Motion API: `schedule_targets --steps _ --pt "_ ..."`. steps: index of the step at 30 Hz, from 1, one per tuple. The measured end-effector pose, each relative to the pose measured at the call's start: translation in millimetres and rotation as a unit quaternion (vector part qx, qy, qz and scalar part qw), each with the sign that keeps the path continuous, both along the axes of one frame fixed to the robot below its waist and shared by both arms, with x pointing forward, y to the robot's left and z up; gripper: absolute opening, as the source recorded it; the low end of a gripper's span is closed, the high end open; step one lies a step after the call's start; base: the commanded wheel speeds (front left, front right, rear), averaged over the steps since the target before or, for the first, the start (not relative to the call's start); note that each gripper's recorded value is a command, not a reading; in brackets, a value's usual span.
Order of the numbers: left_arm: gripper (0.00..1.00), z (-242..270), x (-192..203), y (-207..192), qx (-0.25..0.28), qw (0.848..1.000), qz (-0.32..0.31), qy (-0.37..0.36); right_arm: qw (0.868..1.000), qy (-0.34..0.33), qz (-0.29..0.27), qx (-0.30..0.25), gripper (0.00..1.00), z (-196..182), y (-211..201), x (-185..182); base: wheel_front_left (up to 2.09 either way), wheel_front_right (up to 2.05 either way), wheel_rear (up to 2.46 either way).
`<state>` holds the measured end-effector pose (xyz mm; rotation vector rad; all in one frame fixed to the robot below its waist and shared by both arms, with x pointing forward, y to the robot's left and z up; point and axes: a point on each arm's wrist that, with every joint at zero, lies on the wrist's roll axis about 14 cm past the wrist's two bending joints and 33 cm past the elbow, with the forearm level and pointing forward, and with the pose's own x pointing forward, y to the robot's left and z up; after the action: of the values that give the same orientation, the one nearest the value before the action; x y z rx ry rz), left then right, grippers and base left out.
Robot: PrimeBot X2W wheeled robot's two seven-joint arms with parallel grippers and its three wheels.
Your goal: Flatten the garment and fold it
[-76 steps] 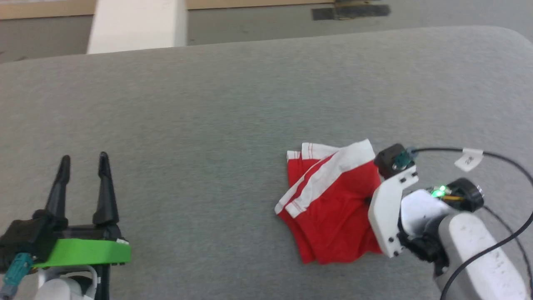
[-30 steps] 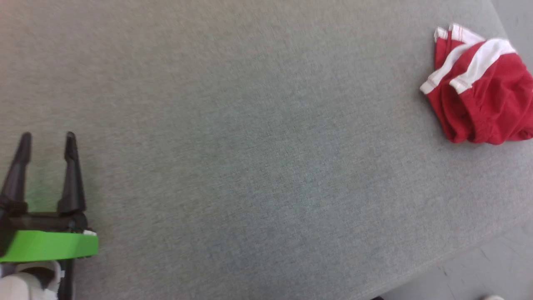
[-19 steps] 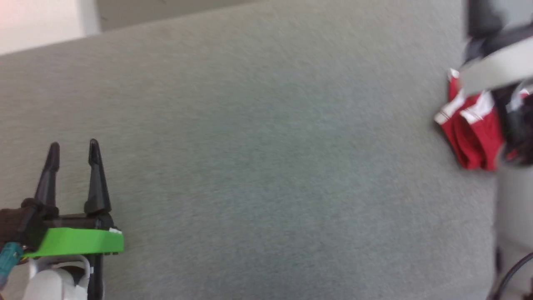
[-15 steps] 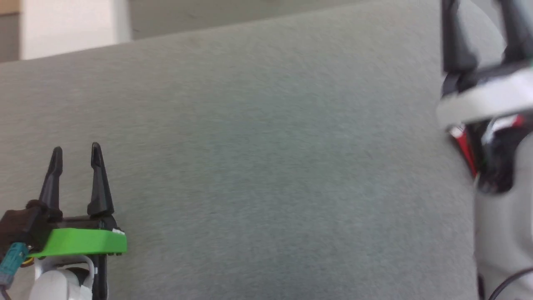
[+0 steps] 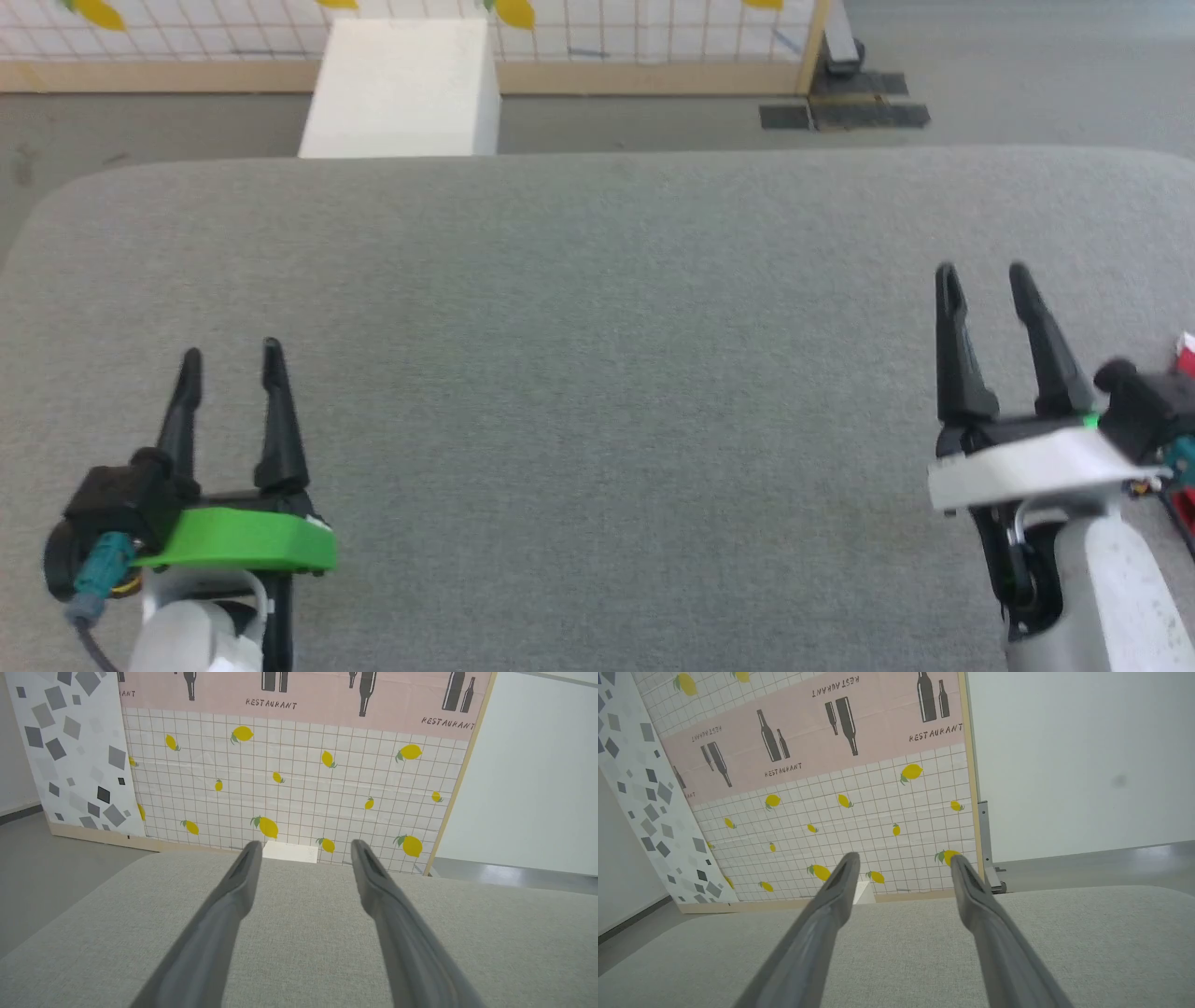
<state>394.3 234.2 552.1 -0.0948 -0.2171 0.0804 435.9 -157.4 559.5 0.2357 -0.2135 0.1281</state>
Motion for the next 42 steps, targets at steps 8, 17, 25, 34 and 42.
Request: schedule_targets --steps 8,17,25,34,42 --pt "1.0 -5 -24 3 0.001 1.0 0.007 0.011 1.0 0.016 0.02 -0.015 1.0 -17 15 -25 0.0 0.0 0.0" --pt "1.0 -26 -30 -12 0.004 0.999 -0.013 0.045 0.998 0.051 0.016 -0.02 1.0 -43 11 -52 0.0 0.0 0.0" --pt "1.0 -56 -31 -26 -0.009 0.996 -0.031 0.089 0.998 0.061 0.014 -0.02 1.0 -50 9 -60 0.0 0.0 0.0" --pt "0.0 -67 -27 -33 -0.012 0.994 -0.039 0.104 0.998 0.063 0.008 -0.02 0.0 -52 5 -62 0.0 0.0 0.0" --pt "0.0 -66 -27 -34 -0.01 0.993 -0.041 0.106 0.998 0.066 0.007 -0.021 0.0 -52 4 -63 0.0 0.0 0.0"
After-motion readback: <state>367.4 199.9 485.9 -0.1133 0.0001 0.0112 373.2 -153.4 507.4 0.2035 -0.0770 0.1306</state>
